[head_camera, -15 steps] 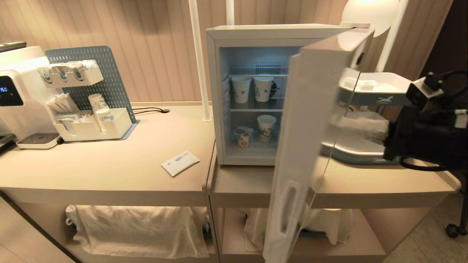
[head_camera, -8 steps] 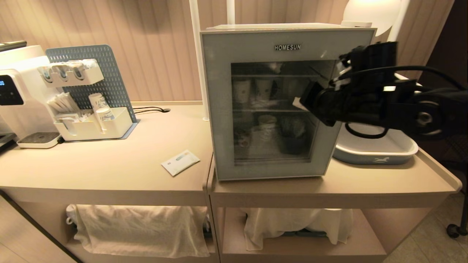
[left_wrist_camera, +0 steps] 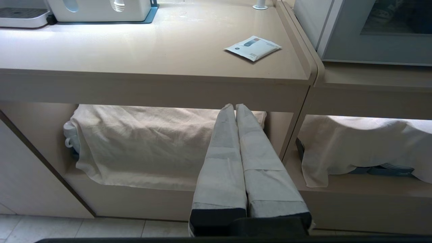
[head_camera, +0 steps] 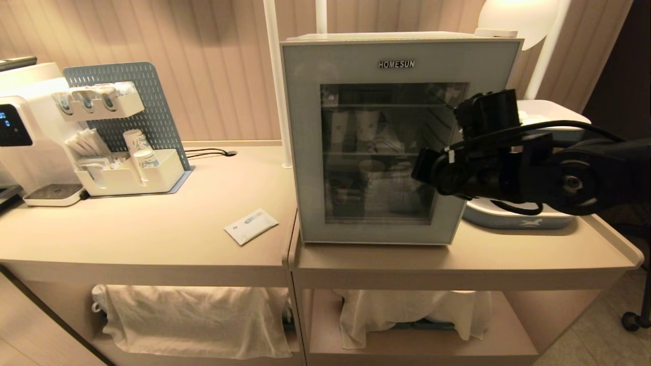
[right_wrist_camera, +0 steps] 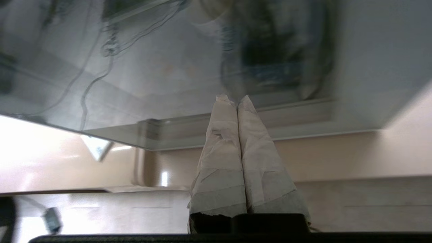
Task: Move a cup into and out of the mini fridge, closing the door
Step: Close the freezer door, then open the freezer door
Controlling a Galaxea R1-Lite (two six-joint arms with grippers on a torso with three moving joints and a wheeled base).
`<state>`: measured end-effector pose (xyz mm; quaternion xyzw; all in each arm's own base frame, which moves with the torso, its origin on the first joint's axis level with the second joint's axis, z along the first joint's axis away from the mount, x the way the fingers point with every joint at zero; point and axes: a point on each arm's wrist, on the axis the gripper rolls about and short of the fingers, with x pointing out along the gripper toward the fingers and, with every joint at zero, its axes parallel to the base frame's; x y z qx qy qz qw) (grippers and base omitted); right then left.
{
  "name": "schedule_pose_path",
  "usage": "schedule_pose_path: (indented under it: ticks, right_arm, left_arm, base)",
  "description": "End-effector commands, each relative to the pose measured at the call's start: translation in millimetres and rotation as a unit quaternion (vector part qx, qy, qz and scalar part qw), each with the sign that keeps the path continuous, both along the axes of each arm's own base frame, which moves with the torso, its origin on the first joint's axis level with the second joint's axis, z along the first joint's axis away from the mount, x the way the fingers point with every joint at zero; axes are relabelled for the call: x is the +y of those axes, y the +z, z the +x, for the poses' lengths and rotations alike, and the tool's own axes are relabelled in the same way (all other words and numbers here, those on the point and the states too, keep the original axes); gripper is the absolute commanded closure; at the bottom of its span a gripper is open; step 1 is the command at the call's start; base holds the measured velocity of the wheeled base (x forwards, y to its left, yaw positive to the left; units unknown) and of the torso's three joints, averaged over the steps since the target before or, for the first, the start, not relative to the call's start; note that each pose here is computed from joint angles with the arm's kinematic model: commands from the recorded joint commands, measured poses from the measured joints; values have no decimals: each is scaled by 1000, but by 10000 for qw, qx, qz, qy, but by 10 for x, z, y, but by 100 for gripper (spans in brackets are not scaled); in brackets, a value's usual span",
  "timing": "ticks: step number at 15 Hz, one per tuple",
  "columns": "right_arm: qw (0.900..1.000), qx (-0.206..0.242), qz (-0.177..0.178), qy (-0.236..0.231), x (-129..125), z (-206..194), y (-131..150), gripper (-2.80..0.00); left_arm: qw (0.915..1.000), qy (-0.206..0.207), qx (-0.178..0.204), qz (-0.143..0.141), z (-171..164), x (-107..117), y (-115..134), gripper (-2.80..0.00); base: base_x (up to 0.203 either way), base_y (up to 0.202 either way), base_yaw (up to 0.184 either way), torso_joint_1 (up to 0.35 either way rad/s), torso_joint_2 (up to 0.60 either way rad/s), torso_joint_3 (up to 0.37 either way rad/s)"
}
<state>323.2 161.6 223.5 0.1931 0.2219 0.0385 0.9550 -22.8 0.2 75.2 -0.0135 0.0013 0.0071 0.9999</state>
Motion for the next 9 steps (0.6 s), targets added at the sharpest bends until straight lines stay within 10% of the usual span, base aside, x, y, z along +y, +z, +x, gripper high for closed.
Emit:
schedule_pose_path:
  ticks: [1,6,9]
  right_arm:
    - [9989,-428,-158,-147,-233,-392,308,0]
    - [9524,-1273,-1508,-2323,-1085,-1599,599,0]
    - [8929,-1440,-1863,-3838,-1646,-2458,372,0]
  left_arm:
    - [10000,5,17,-3,2,0,-4,0]
    - [10000,5,17,-3,2,0,-4,0]
    - [10000,5,11,-3,2,0,-3,0]
  base:
    - [0,0,0,0,0,0]
    - [0,0,0,0,0,0]
    - [0,0,0,0,0,0]
